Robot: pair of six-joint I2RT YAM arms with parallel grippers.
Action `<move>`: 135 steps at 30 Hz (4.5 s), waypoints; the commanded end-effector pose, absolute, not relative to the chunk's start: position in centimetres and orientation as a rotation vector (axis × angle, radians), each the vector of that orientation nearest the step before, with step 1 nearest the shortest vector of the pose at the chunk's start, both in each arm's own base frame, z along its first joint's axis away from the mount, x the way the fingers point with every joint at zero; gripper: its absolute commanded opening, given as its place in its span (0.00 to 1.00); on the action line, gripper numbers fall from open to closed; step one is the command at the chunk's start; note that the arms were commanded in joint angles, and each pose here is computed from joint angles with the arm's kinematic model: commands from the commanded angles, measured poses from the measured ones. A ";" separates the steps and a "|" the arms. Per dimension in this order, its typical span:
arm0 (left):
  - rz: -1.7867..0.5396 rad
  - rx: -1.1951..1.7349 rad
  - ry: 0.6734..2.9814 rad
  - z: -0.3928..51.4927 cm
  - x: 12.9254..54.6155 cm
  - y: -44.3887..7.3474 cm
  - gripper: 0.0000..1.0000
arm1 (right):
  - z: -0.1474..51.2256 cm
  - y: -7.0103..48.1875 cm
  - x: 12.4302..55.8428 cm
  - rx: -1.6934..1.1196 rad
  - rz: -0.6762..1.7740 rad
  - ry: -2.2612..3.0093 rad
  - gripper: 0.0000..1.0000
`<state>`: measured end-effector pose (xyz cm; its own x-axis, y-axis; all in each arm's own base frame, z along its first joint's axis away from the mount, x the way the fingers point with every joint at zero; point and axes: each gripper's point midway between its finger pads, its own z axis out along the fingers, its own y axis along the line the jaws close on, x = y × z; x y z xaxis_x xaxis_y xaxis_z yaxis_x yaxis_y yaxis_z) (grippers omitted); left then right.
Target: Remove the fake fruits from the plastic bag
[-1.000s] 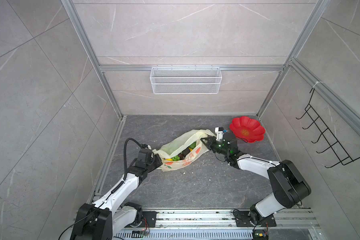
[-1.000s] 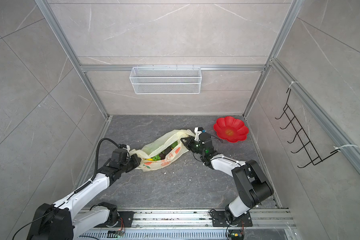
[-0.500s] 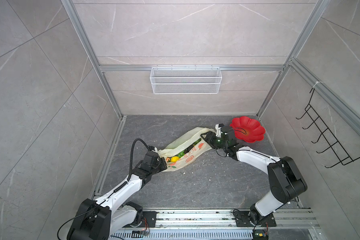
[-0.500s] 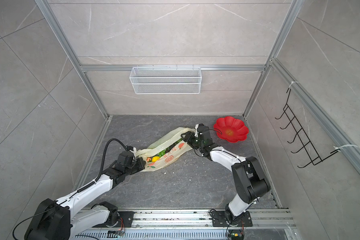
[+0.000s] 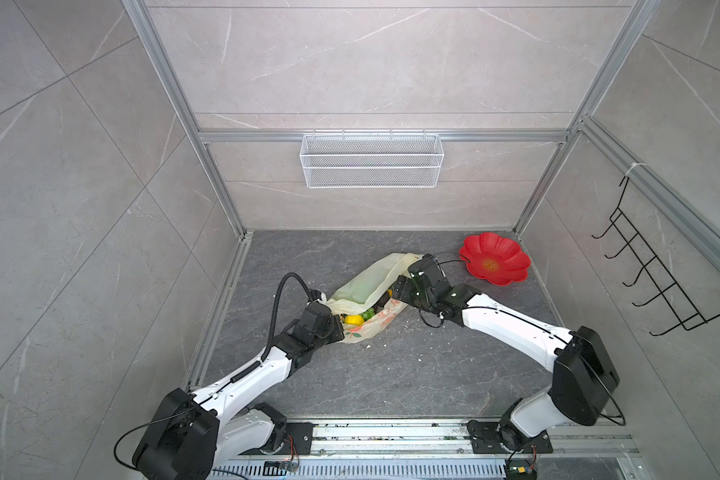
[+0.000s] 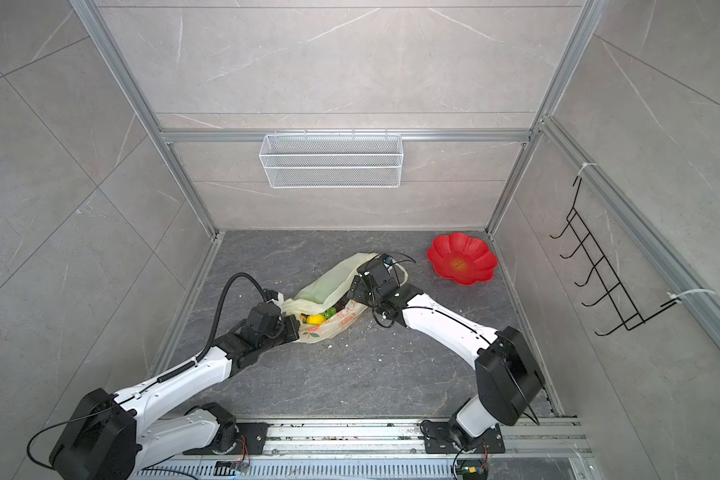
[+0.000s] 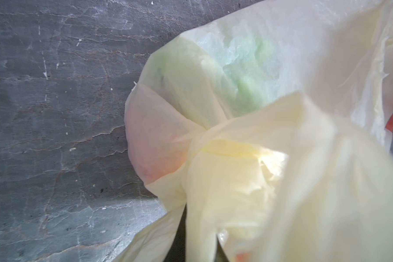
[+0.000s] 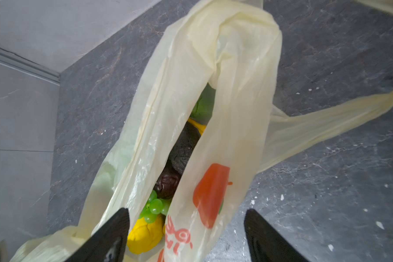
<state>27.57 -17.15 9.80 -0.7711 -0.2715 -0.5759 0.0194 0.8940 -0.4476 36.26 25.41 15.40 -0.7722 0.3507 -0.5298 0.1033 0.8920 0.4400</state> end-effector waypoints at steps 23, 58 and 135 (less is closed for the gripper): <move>-0.345 -0.062 2.450 15.8 24.7 -15.1 0.58 | 14.8 23.1 37.1 0.318 0.680 2.334 0.18; 0.088 0.387 2.276 20.4 25.8 -21.2 0.68 | 15.9 23.9 36.5 0.259 0.635 2.316 0.09; -0.374 -0.513 2.586 11.3 33.8 -12.4 0.82 | 12.0 27.8 31.8 0.011 0.879 2.339 0.09</move>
<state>33.18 -11.82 12.28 -0.8210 -0.3856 -0.4211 -0.2671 0.9112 -0.3137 31.73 27.49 11.27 -0.8120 0.2358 -0.5339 -0.1810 0.7680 0.6144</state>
